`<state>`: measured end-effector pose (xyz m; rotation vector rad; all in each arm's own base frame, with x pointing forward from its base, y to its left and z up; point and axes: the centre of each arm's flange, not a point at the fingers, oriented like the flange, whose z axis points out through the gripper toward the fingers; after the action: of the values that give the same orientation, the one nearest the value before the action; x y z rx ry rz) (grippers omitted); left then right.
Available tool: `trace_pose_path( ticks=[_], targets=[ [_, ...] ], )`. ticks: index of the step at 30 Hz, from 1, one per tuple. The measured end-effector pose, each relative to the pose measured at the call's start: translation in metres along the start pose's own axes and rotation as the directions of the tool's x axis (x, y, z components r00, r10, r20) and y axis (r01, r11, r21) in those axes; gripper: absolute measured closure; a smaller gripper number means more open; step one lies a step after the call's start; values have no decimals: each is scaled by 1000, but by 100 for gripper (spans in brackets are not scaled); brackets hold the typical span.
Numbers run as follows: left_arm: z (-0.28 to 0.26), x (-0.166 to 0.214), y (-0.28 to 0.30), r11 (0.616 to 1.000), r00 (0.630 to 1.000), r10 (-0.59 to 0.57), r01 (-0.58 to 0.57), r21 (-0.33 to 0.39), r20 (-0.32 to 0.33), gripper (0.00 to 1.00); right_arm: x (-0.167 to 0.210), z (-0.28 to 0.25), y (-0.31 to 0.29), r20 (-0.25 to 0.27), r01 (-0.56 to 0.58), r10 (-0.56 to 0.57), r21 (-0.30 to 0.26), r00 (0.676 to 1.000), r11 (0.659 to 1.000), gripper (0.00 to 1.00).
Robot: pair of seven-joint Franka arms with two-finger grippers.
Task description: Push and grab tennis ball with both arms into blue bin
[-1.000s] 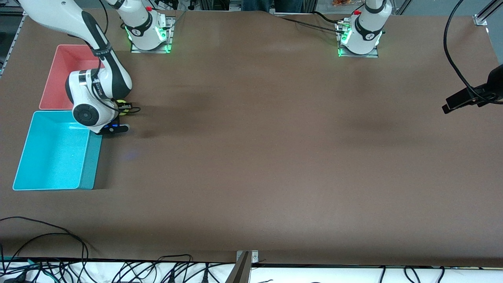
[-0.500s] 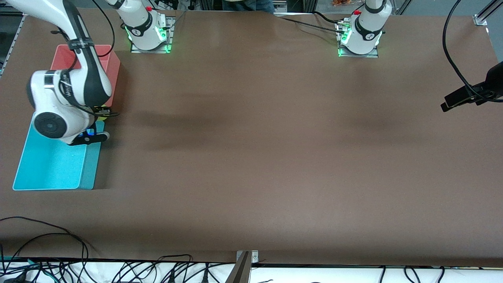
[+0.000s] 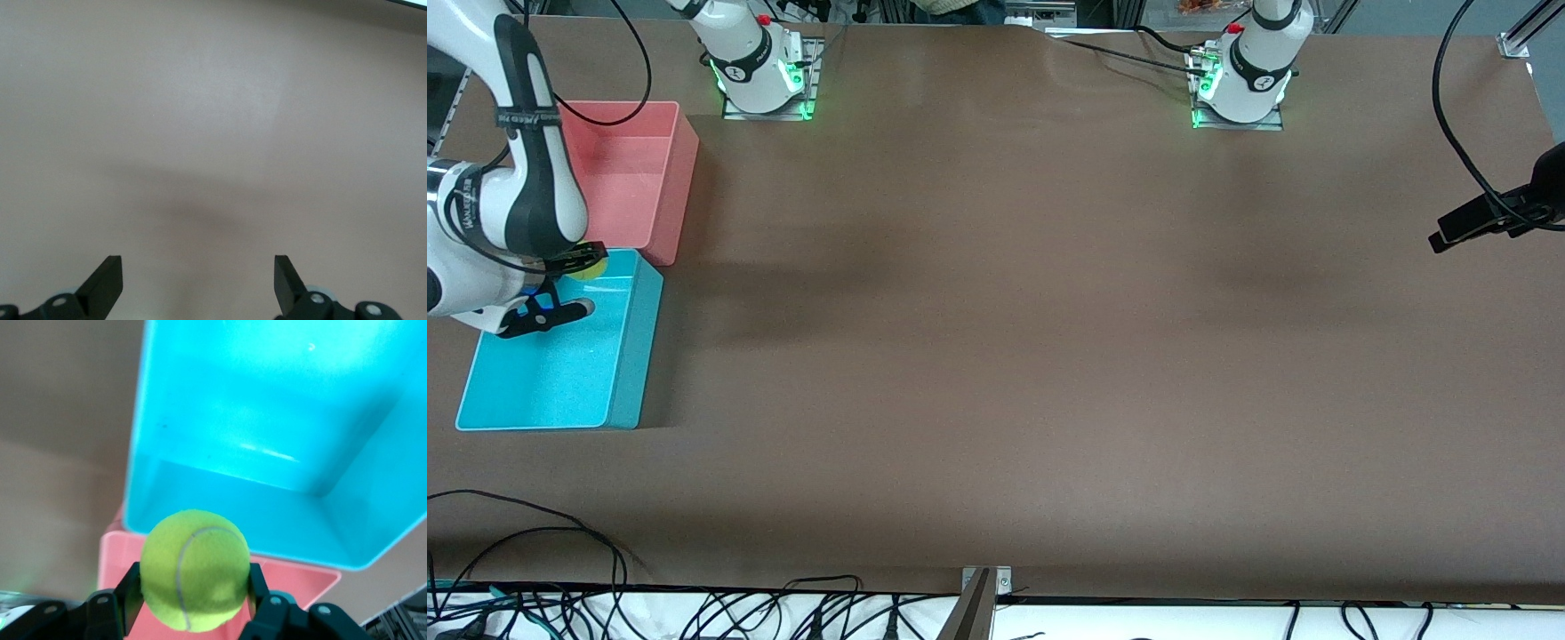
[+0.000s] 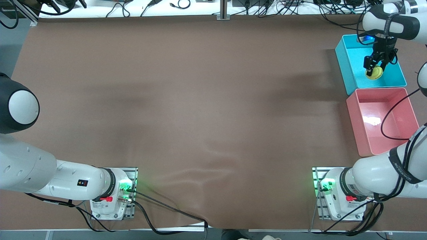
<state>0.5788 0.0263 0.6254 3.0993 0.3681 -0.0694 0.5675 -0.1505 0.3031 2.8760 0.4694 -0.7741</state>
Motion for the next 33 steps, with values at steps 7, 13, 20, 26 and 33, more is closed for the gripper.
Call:
trace_pose_path(
  ticks=[7, 13, 20, 26, 33],
  targets=[
    [0, 0, 0, 1000, 1000, 0, 0, 0, 0, 0, 8, 41, 18, 1, 15, -16, 89, 1000, 996, 34],
    [0, -1, 4, 1000, 1000, 6, -6, 0, 0, 0, 12, 72, 33, -31, 43, -38, 183, 999, 982, 34],
    [1, -1, 4, 1000, 1000, 7, -7, 1, 1, 0, 11, 82, 41, -38, 46, -39, 202, 999, 978, 22],
    [1, -1, 4, 1000, 1000, 7, -7, 1, 2, 0, 12, 70, 45, -52, 51, -41, 192, 998, 980, 0],
    [1, -1, 4, 1000, 1000, 8, -8, 1, 2, 0, 8, 44, 51, -48, 47, -38, 193, 998, 980, 0]
  ],
)
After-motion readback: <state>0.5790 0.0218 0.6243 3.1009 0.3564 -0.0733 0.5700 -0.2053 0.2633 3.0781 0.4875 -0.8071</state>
